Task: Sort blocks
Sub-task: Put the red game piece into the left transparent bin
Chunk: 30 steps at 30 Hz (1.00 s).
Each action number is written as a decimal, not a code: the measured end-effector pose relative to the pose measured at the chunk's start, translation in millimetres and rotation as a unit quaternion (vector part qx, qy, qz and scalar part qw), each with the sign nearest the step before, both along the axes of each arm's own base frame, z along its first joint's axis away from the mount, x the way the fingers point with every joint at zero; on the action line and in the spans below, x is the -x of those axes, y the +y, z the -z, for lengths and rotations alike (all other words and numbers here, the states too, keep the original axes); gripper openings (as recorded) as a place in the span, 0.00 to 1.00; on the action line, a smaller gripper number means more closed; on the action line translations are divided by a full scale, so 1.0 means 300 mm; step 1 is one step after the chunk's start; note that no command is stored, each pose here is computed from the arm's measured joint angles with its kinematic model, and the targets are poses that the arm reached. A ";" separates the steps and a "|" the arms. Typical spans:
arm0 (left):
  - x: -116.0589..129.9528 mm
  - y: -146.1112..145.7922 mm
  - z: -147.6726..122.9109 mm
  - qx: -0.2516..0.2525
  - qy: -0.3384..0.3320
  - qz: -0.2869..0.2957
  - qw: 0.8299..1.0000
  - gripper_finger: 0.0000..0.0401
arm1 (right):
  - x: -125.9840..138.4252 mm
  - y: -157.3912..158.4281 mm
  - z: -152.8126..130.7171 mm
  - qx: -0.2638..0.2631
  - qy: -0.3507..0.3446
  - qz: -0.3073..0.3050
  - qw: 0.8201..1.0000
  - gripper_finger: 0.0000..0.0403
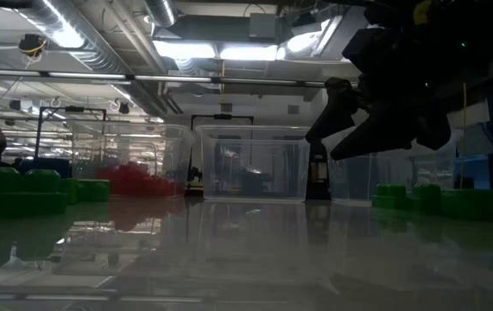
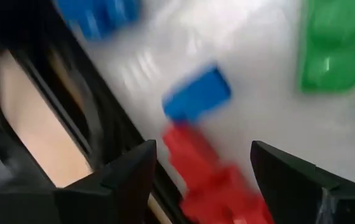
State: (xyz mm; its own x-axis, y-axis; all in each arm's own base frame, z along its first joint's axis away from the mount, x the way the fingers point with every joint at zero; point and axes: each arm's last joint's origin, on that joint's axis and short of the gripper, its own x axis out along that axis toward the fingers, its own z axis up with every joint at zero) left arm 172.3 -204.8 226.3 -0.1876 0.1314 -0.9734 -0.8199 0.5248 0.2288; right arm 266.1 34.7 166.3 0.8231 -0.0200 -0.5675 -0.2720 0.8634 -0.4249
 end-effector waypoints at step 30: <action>0.085 0.015 0.248 0.051 0.045 -0.134 0.989 0.62 | 0.000 0.000 0.001 -0.009 0.000 0.005 1.000 0.76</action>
